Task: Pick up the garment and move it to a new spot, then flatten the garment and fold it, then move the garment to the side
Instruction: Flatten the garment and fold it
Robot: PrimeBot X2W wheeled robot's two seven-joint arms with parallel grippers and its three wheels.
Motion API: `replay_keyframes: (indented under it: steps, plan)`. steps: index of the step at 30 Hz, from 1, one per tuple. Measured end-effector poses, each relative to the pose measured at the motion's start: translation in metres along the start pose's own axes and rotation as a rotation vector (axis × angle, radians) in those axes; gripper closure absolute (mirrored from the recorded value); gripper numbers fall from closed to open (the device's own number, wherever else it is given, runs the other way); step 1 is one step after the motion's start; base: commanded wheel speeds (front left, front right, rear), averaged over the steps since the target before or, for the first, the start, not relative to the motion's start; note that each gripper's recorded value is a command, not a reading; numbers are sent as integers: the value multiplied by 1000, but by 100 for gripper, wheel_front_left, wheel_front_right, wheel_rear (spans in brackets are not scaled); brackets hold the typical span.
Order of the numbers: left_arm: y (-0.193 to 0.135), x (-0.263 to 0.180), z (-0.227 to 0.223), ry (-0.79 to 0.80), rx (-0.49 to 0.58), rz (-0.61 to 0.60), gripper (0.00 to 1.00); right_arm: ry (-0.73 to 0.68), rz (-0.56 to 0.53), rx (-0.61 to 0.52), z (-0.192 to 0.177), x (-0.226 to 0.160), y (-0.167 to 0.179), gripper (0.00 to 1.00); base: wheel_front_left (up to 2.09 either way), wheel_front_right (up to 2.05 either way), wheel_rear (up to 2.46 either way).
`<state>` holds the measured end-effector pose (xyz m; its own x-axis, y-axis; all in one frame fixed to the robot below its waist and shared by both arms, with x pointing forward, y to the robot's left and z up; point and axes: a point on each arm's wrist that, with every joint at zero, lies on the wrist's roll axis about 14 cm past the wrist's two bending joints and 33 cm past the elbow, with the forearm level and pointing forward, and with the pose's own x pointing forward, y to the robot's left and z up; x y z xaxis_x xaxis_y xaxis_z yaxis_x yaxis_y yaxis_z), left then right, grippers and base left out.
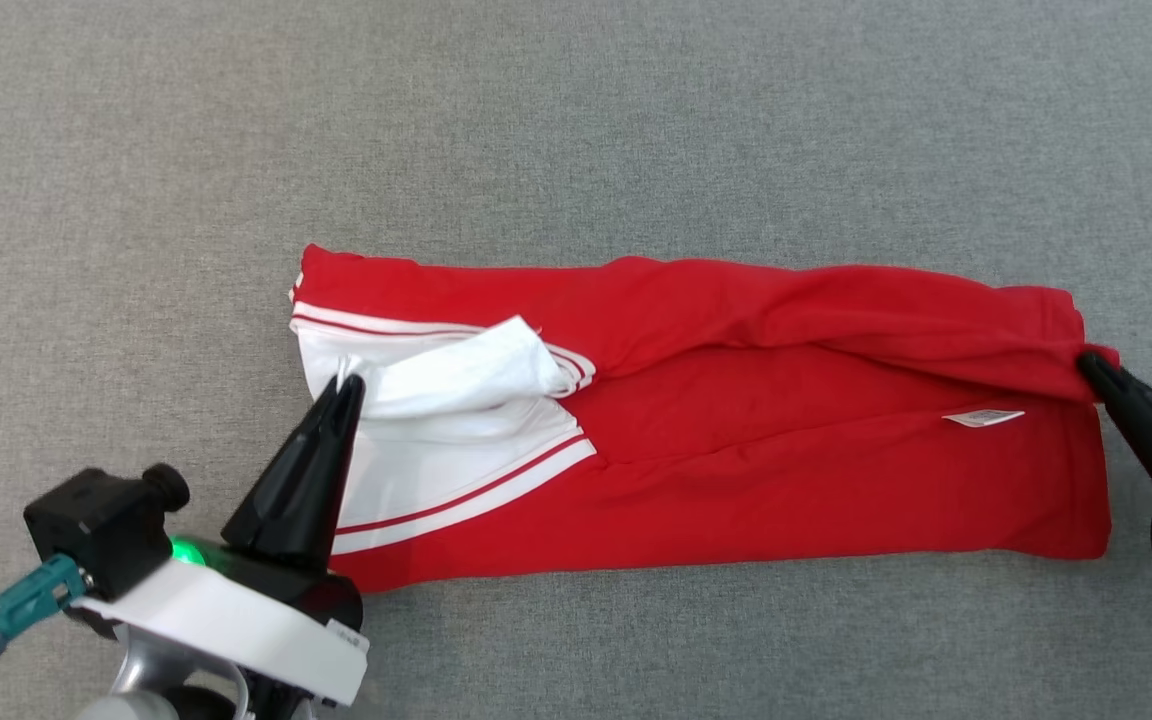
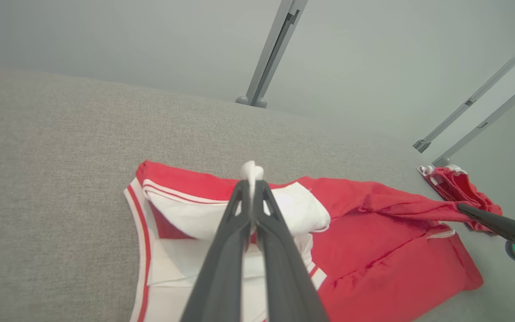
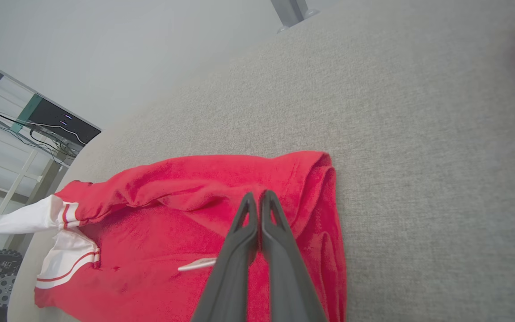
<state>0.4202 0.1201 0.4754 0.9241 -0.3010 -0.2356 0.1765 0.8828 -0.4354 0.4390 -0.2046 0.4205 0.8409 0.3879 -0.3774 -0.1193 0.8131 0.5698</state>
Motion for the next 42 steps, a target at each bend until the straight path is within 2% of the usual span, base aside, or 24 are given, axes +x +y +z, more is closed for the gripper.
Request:
replay_keyframes:
  steps: [11, 13, 14, 15, 16, 17, 24, 33, 42]
  plan:
    - [13, -23, -38, 105, -96, 85, 100, -18, -59, -107, -19, -17, -16, 100, 0, 0, 0]
    - [12, -24, -45, 124, -117, 85, 100, -17, -61, -98, -24, -16, -16, 57, 0, 0, 0]
    - [13, -24, -50, 138, -126, 89, 100, -18, -62, -96, -25, -16, -16, 57, 0, 0, 0]
    - [15, -25, -55, 156, -130, 95, 85, -21, -62, -99, -26, -15, -16, 25, 0, 0, 0]
    - [16, -25, -60, 170, -133, 100, 36, -34, -63, -100, -26, -15, -17, 0, 0, 0, 0]
    - [19, -26, -63, 179, -140, 110, 0, -46, -62, -100, -25, -14, -16, 0, 0, 0, 0]
    - [40, -23, -64, 101, -103, 193, 0, -188, -69, -146, -6, -13, -13, 0, 0, 0, 0]
    - [42, -4, -11, -171, 12, 202, 0, -425, -105, -220, 38, -23, 1, 0, 0, 0, 0]
    - [37, 7, 41, -353, 188, 190, 0, -523, -131, -338, 58, -33, 15, 0, 0, 0, 0]
